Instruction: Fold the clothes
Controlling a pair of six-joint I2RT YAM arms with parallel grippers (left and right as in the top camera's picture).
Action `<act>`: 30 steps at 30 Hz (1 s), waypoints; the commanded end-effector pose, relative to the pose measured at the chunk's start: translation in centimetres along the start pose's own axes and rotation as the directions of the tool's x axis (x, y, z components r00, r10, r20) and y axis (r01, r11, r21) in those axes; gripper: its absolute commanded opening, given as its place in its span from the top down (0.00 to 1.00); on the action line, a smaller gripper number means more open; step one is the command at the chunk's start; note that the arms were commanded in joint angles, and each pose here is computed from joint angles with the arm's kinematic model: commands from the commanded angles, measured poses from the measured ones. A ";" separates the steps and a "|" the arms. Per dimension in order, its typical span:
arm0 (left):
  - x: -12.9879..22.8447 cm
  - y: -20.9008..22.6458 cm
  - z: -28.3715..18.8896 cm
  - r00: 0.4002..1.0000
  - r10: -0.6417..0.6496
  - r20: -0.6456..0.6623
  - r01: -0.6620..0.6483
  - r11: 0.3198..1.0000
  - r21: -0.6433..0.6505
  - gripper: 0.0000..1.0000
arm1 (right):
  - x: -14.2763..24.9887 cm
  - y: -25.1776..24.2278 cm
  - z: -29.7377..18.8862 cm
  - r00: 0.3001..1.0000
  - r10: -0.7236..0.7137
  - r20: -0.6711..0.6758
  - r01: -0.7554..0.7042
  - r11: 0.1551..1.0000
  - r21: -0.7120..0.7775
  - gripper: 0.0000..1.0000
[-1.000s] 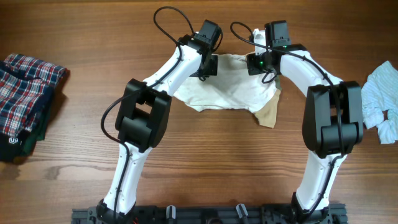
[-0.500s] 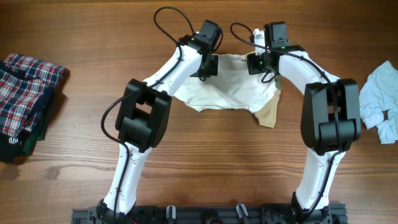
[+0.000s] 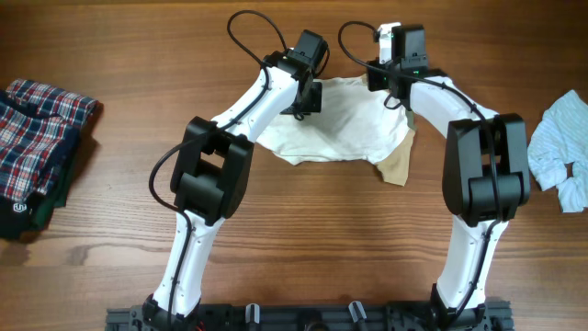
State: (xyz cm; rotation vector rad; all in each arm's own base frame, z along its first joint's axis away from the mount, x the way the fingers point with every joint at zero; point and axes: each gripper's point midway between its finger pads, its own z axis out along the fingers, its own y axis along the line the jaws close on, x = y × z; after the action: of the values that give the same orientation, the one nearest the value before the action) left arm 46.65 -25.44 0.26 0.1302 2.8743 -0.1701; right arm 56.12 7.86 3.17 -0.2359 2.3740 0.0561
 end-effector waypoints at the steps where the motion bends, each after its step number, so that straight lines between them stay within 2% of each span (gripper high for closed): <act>1: 1.5 0.5 1.5 0.998 -0.008 -0.055 0.007 1.000 -0.021 0.88 | -0.3 -1.1 0.7 1.000 0.011 0.029 -0.012 0.999 0.049 0.92; 4: 1.5 0.5 1.5 0.998 -0.009 -0.056 0.007 1.000 -0.021 0.87 | -0.8 -1.1 -0.8 0.995 0.096 0.017 -0.097 0.994 0.050 0.88; 6: 1.5 0.5 1.6 0.998 -0.009 -0.056 0.007 1.000 -0.021 0.83 | -0.7 -1.2 -3.1 0.973 0.228 -0.020 -0.226 0.972 0.057 0.68; 7: 1.5 0.5 1.5 0.998 -0.009 -0.056 0.007 1.000 -0.020 0.82 | -0.4 -1.6 -4.1 0.948 0.315 -0.043 -0.312 0.948 0.070 0.63; 8: 1.5 0.5 1.6 0.998 -0.009 -0.056 0.007 1.000 -0.021 0.81 | 0.0 -2.0 -4.8 0.916 0.396 -0.060 -0.391 0.916 0.087 0.62; 10: 1.5 0.5 1.6 0.998 -0.009 -0.056 0.008 1.000 -0.020 0.79 | 0.6 -2.6 -5.3 0.863 0.500 -0.079 -0.492 0.865 0.099 0.61; 13: 1.5 0.5 1.6 0.998 -0.009 -0.056 0.007 1.000 -0.021 0.77 | 0.9 -2.4 -5.3 0.815 0.571 -0.097 -0.566 0.821 0.076 0.60; 16: 1.5 0.5 1.6 0.998 -0.009 -0.056 0.007 1.000 -0.021 0.76 | 1.2 -1.5 -4.9 0.756 0.643 -0.126 -0.643 0.765 0.048 0.76; 18: 1.5 0.5 1.6 0.998 -0.009 -0.056 0.007 1.000 -0.021 0.83 | 2.0 -1.1 -4.2 0.715 0.682 -0.151 -0.683 0.728 0.054 0.76; 19: 1.5 0.5 1.6 0.998 -0.009 -0.056 0.007 1.000 -0.021 0.92 | 2.5 -1.0 -3.7 0.705 0.691 -0.161 -0.692 0.719 0.060 0.76; 20: 1.5 0.5 1.6 0.998 -0.009 -0.056 0.007 1.000 -0.021 0.96 | 2.8 -1.0 -3.5 0.702 0.692 -0.166 -0.692 0.718 0.066 0.76; 26: 1.5 0.5 1.6 0.998 -0.009 -0.055 0.007 1.000 -0.020 0.96 | 4.5 -0.9 -2.2 0.691 0.695 -0.198 -0.693 0.715 0.092 0.72; 30: 1.5 0.5 1.6 0.998 -0.009 -0.055 0.007 1.000 -0.020 0.96 | 4.2 -1.0 -2.0 0.695 0.695 -0.187 -0.693 0.716 0.083 0.71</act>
State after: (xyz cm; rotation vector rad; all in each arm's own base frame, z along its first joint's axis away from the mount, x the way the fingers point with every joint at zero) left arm 46.47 -25.45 0.25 0.1219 2.8826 -0.1715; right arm 51.87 5.54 2.74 0.7137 2.5220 0.3813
